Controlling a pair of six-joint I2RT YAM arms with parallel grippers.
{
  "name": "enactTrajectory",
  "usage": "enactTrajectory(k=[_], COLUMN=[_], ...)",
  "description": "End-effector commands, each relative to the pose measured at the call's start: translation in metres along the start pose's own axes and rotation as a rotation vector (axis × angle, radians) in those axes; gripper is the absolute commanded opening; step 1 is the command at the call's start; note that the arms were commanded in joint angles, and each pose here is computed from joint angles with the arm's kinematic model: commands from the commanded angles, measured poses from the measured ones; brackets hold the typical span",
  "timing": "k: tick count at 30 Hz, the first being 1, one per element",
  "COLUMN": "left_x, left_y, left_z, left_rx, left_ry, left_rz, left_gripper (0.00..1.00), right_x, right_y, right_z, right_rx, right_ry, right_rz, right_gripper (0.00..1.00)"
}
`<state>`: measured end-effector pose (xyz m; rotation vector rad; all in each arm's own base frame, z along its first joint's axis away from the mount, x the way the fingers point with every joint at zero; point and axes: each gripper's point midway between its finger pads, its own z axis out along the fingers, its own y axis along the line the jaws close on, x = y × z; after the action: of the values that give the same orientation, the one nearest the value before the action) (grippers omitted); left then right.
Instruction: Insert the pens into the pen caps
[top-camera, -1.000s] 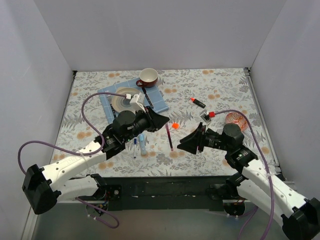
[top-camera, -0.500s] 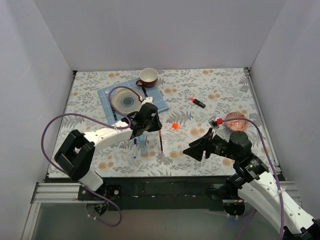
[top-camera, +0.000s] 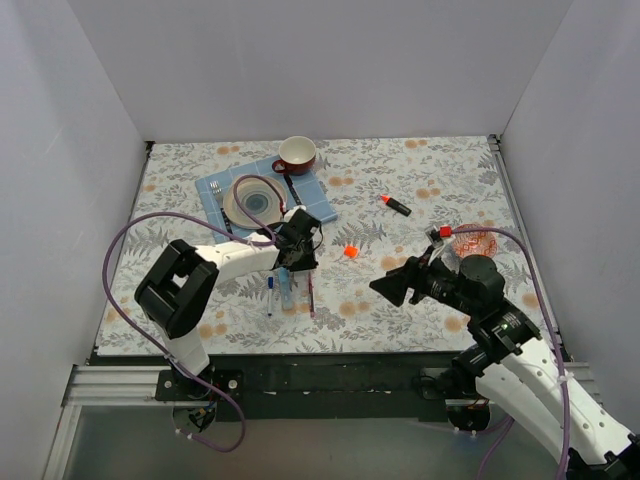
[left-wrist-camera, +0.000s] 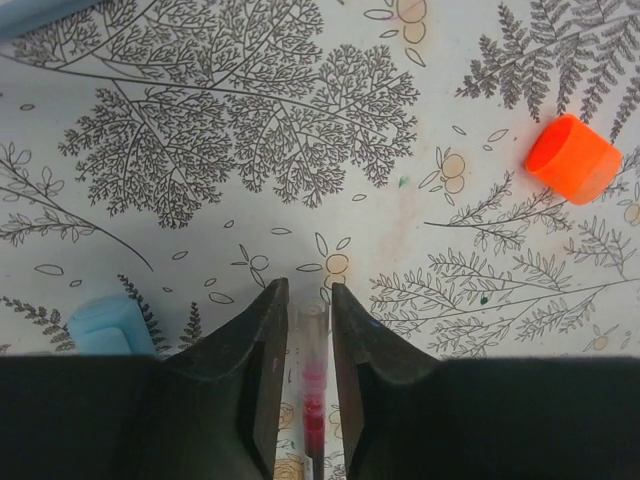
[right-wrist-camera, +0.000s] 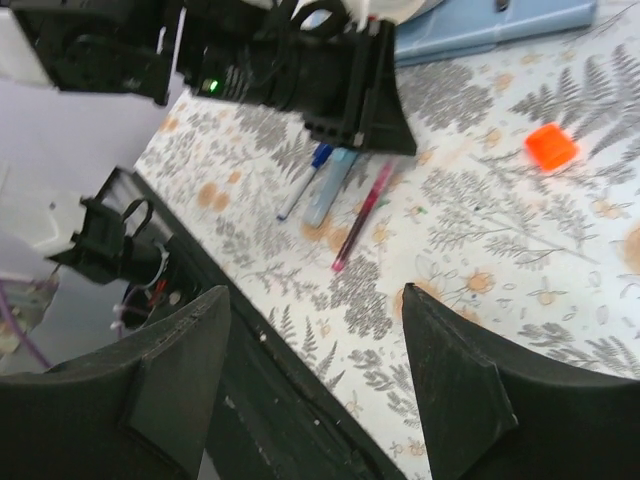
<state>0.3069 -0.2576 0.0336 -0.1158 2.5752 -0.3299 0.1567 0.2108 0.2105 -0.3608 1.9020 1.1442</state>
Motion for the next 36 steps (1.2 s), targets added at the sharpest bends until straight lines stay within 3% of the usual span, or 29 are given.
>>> enactTrajectory(k=[1,4,7,10,11,14,19,22,29,36], left_x=[-0.02,-0.04,-0.063,-0.077,-0.079,-0.076,-0.072,-0.067,-0.069,-0.069], left_y=[-0.002,-0.017,-0.027,-0.033,-0.034,-0.031,-0.028,-0.038,-0.035,-0.032], left_z=[-0.01,-0.028,-0.061,-0.096,-0.107,-0.134,-0.164,-0.18,-0.19,-0.184], left_rx=[-0.019,0.038,0.104,0.195,0.224,0.305,0.388,0.463,0.463,0.431], left_ry=[-0.043,-0.086,-0.176,-0.265,-0.289,-0.364,-0.437,-0.423,-0.453,-0.433], left_rz=[-0.016,-0.009,0.009,0.061,0.097,0.131,0.148,0.21,0.264,0.264], left_gripper=[0.4,0.57,0.68,0.76,0.85,0.98,0.98,0.98,0.98,0.98], right_x=[-0.06,-0.078,-0.095,-0.11,-0.104,-0.115,-0.123,-0.095,-0.111,-0.094], right_y=[-0.011,-0.034,-0.064,-0.097,-0.118,-0.157,-0.21,-0.261,-0.317,-0.347], right_z=[0.003,0.018,0.035,0.052,0.064,0.083,0.112,0.125,0.15,0.154], right_rx=[0.157,0.284,0.413,0.515,0.568,0.641,0.658,0.707,0.692,0.616], right_ry=[-0.14,-0.106,-0.062,0.021,0.083,0.172,0.305,0.482,0.538,0.602], right_rz=[-0.098,-0.178,-0.237,-0.286,-0.294,-0.386,-0.464,-0.466,-0.487,-0.445], right_gripper=[0.75,0.74,0.74,0.72,0.72,0.69,0.66,0.66,0.64,0.64])
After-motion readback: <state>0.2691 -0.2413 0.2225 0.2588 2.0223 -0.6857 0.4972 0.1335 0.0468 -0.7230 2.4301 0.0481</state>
